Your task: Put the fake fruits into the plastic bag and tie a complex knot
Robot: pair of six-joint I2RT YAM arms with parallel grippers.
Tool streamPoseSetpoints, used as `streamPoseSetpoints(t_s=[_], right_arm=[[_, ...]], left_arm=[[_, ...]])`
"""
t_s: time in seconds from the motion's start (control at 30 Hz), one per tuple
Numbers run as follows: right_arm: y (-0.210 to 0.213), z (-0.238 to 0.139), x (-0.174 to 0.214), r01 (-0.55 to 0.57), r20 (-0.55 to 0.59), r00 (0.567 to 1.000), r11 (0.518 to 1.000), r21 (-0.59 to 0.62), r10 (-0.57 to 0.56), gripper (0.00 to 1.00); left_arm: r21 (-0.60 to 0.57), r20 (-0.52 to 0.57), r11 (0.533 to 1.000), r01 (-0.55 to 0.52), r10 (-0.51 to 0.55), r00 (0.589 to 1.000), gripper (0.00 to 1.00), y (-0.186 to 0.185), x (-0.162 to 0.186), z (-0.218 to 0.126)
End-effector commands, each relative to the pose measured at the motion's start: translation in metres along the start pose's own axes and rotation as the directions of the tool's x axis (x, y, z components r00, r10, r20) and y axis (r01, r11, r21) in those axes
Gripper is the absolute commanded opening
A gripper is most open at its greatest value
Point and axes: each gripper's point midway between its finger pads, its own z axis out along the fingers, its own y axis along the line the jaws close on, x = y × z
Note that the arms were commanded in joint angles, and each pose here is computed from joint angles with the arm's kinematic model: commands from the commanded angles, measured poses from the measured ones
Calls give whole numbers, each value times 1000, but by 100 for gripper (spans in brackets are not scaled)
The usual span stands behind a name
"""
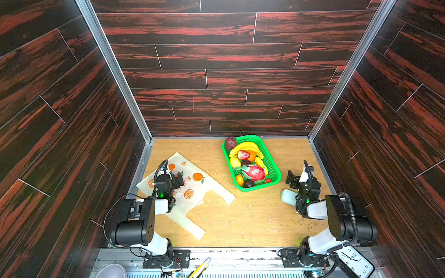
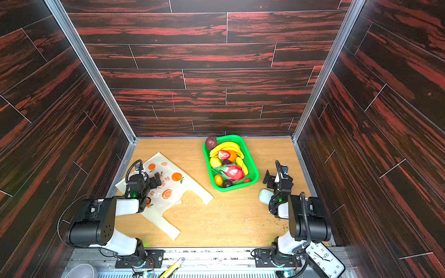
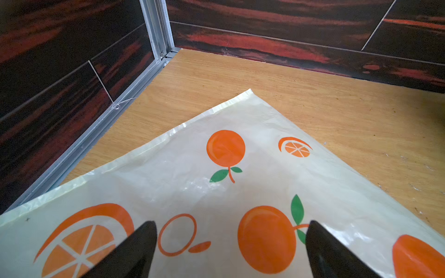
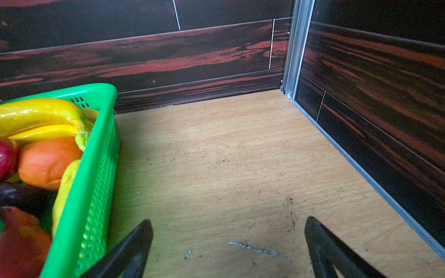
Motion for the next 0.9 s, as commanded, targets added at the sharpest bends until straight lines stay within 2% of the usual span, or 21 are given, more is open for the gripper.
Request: streamPoseSetpoints(t_s=[0.0, 0.6, 0.73, 0.87], right_arm=[[0, -1, -6, 1, 21, 1000, 1000, -1, -1, 99], [0, -1, -6, -3, 18, 1000, 1000, -3, 3, 99], [-1, -2, -7, -3, 24, 1000, 1000, 2, 3, 99], [-5, -7, -16, -20, 43, 999, 999, 30, 19, 99]], left_arm=[[3, 28, 1000, -12, 12, 1000, 99, 0, -12, 1], [3, 25, 1000, -12, 12, 1000, 99, 0, -11, 1], [6, 40, 1000, -7, 7, 999, 99, 0, -13, -1], [15, 97, 1000, -10, 9, 995, 99, -2, -32, -18]])
